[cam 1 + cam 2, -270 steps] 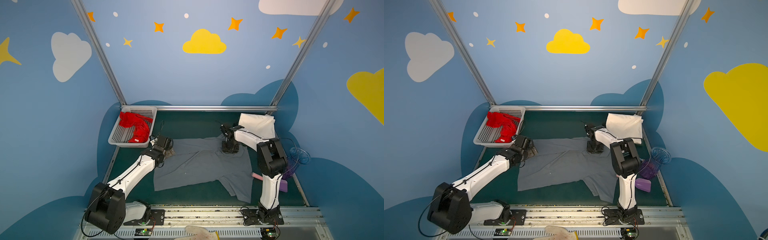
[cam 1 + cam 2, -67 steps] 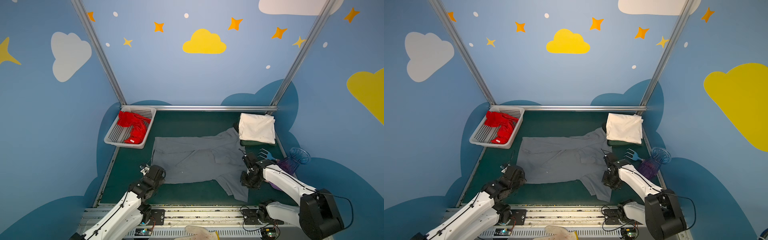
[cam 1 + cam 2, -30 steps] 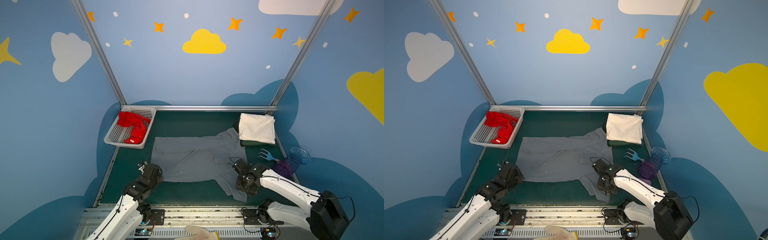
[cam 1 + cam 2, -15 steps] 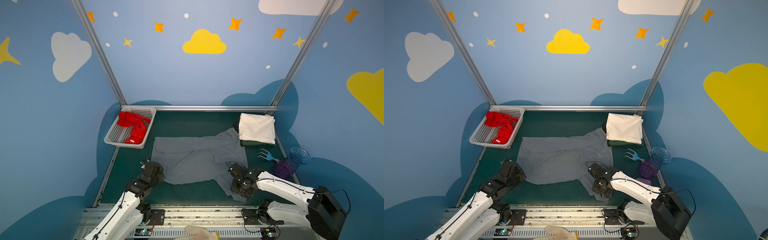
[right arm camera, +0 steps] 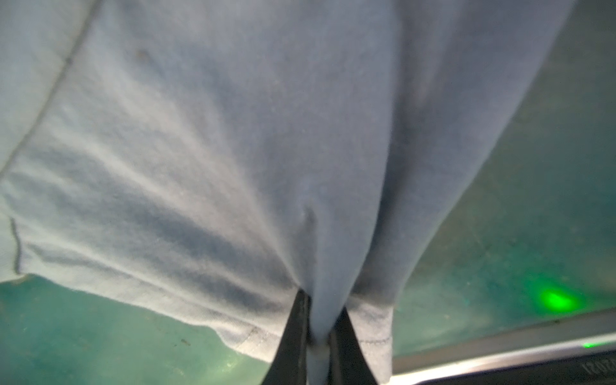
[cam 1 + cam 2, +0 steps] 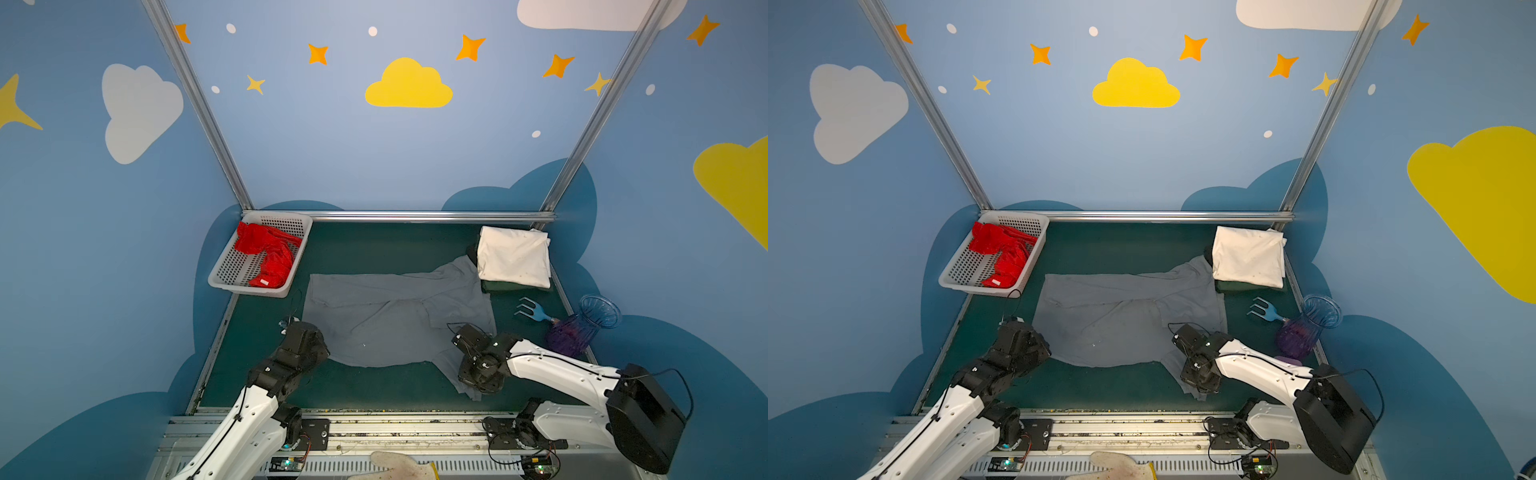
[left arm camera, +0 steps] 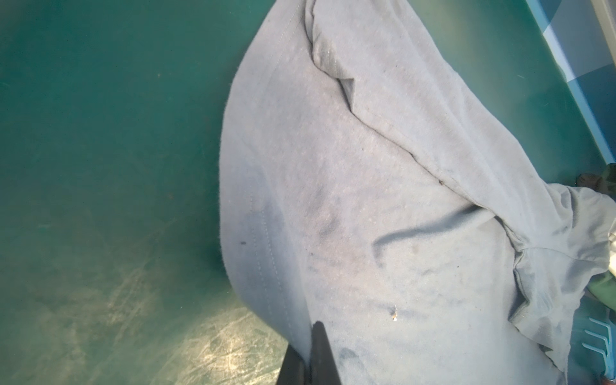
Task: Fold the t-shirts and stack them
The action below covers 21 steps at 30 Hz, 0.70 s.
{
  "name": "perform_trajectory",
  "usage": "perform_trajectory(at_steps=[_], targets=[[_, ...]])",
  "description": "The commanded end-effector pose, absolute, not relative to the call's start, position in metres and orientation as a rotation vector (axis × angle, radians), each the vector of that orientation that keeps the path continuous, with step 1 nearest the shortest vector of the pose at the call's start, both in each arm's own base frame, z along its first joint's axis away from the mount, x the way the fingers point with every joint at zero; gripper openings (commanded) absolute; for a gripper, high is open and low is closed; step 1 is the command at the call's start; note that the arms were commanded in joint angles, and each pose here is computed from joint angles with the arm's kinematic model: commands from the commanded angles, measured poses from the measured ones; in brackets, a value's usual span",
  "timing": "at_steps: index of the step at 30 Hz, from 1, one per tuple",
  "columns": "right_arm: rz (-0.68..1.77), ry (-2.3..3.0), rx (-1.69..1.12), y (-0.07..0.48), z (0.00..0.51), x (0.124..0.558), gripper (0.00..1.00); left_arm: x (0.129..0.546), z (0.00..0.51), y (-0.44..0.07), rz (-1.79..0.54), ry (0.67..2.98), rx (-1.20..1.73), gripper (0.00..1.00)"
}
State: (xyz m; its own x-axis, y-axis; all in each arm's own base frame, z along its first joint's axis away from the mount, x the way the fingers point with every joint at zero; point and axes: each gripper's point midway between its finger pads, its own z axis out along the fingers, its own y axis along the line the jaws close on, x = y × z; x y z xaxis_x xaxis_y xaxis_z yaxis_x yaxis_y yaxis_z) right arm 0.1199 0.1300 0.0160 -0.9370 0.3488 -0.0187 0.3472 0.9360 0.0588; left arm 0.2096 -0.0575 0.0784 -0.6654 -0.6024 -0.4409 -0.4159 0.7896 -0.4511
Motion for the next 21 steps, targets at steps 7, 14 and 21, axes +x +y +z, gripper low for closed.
perform_trajectory(at_steps=[7,14,21], targets=[[-0.053,3.017,0.45,0.127,0.048,0.145,0.0,0.212,0.082,-0.053,-0.407,2.388,-0.772,0.04],[-0.018,3.02,0.397,0.136,0.067,0.191,0.0,0.22,0.083,-0.049,-0.362,2.4,-0.802,0.04],[0.026,2.958,0.374,0.135,0.093,0.245,0.0,0.237,0.093,-0.044,-0.34,2.39,-0.837,0.04]])
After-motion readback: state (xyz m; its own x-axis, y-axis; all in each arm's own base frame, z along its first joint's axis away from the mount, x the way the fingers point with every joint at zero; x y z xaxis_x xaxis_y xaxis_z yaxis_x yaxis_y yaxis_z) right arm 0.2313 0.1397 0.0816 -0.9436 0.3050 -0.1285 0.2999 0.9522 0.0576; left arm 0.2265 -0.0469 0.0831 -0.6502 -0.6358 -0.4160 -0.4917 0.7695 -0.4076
